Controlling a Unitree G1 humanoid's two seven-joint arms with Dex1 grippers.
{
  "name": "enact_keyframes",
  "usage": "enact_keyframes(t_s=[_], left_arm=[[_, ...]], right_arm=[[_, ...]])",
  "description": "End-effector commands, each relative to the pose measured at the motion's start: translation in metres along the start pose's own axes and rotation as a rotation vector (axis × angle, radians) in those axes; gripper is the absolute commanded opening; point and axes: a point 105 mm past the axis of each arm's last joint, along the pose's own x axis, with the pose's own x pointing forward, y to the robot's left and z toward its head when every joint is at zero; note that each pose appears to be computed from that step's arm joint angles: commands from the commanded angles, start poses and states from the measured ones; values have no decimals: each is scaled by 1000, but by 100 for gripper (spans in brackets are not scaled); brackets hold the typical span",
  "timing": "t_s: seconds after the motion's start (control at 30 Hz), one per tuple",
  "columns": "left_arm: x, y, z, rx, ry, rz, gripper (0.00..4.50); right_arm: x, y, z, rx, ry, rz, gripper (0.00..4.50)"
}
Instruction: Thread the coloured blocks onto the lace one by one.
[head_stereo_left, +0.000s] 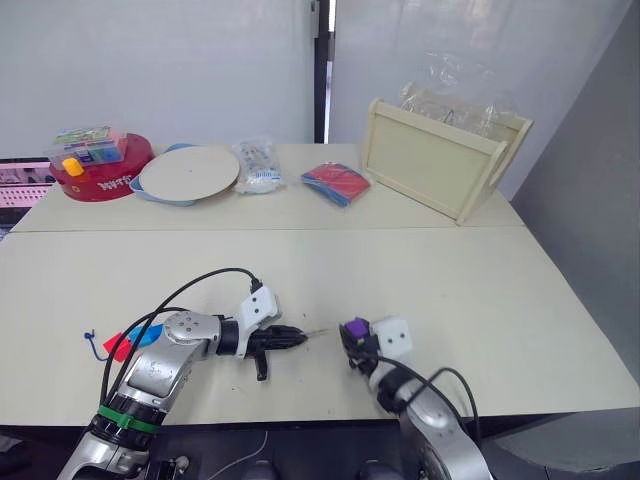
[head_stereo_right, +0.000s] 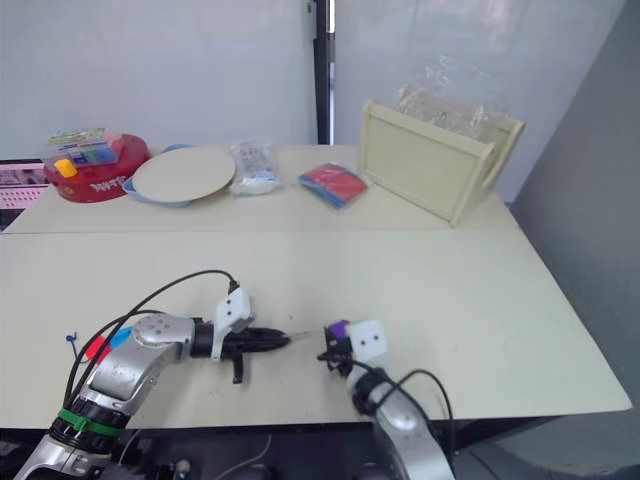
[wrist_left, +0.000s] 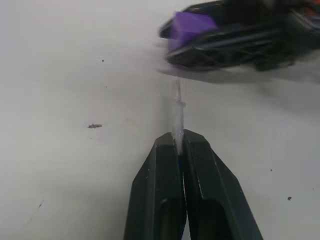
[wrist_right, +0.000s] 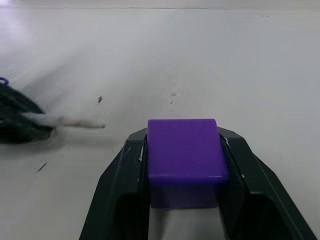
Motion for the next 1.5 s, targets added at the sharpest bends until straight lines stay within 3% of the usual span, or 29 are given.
enact_keyframes(t_s=[0.03, 0.13, 0.2, 0.37, 0.43, 0.63, 0.83, 1.1, 1.3, 1.5], left_arm=[[-1, -1, 8, 48, -9, -15, 0], [-1, -2, 8, 51, -7, -18, 0], [-1, -2, 8, 52, -7, -18, 0], [-4, -4, 6, 50, -3, -19, 0], [-7, -3, 5, 50, 1, -10, 0], [-18, -6, 4, 51, 10, 2, 0], [-18, -21, 0, 35, 9, -22, 0], [-13, -30, 2, 17, -4, -31, 0], [-13, -35, 3, 11, -4, -33, 0], [-12, -38, 6, 22, 0, -45, 0]], right_arm=[[-4, 9, -14, 15, 76, 63, 120], [-2, 8, -23, 1, 124, 37, 120], [-2, 5, -18, 3, 103, 15, 224], [-5, 0, 22, -1, -29, 78, 401], [-7, -2, 40, -17, -63, 134, 445], [-22, -3, 76, 86, 17, 504, 445], [-21, -11, 72, -116, 241, 886, 445], [14, -33, 44, -526, 338, 1083, 445], [23, -42, 39, -630, 343, 1143, 445], [19, -46, 39, -572, 334, 1159, 261]])
